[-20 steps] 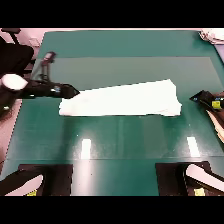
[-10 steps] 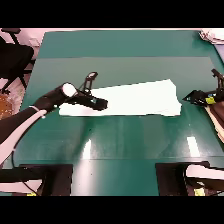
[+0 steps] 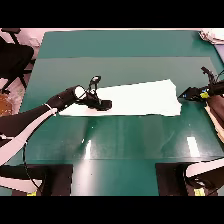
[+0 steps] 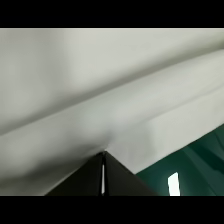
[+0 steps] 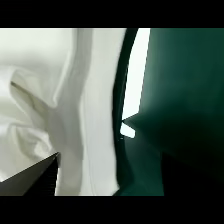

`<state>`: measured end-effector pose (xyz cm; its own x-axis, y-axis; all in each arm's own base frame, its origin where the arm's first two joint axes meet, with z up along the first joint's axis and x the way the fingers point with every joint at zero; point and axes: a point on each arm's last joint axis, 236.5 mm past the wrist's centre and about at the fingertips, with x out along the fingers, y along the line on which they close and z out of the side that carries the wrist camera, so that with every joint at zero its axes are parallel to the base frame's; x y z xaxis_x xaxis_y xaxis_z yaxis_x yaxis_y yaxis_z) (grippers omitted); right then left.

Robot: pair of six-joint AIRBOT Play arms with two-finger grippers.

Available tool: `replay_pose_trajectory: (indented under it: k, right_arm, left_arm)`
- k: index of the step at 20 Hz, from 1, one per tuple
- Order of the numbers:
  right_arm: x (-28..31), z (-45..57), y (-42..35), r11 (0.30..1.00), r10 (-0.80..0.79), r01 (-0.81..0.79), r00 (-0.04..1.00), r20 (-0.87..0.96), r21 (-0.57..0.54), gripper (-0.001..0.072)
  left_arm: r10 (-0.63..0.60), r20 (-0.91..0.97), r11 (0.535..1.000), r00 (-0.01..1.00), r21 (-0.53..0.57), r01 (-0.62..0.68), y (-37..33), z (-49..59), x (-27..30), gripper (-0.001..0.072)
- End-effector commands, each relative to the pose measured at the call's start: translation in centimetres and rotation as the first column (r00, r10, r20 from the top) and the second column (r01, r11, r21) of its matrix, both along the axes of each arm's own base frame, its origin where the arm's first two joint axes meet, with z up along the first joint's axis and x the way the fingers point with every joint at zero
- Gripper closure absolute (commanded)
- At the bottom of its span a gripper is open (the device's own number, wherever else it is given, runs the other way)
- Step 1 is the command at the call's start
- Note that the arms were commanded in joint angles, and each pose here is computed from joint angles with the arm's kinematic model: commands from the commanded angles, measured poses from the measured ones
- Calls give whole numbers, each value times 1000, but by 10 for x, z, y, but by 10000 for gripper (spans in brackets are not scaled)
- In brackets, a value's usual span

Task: Fold the shirts.

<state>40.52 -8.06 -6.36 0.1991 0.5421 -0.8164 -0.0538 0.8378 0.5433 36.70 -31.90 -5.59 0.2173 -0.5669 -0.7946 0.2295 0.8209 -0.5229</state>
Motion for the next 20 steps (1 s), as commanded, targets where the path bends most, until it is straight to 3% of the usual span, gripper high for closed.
replay_pose_trajectory:
  k: [1, 4, 6, 7, 14, 16, 17, 20]
  right_arm:
    - [16, -19, 5, 997, 32, -34, 999, 21, 63, 16]
    - [22, -20, 19, 984, 76, -86, 995, 71, 155, 17]
    - [18, -30, 18, 982, 77, -85, 996, 49, 172, 24]
    - [16, -30, 18, 979, 79, -86, 996, 42, 185, 64]
    - [8, -25, 27, 971, 84, -81, 996, -8, 225, 62]
    - [9, -25, 37, 968, 111, -106, 994, -9, 227, 56]
    - [7, -23, 46, 963, 137, -131, 990, -13, 236, 2]
    - [2, -20, 69, 945, 217, -208, 976, -8, 252, -2]
  left_arm:
    - [8, 22, 1000, 1000, -5, -8, -3, 8, 8, 686]
    - [5, 38, 1000, 999, -12, -5, -5, 15, 13, 686]
    - [3, 35, 1000, 999, -11, -2, -5, 15, 12, 686]
    - [-2, 32, 1000, 999, -7, 2, -4, 14, 10, 686]
    - [-1, 41, 1000, 999, -1, 1, -4, 14, 12, 686]
    - [-4, 43, 1000, 999, 7, 3, -2, 11, 13, 686]
    - [-5, 43, 1000, 999, 9, 5, -2, 11, 13, 686]
    - [-6, 40, 1000, 999, 9, 6, -2, 11, 12, 686]
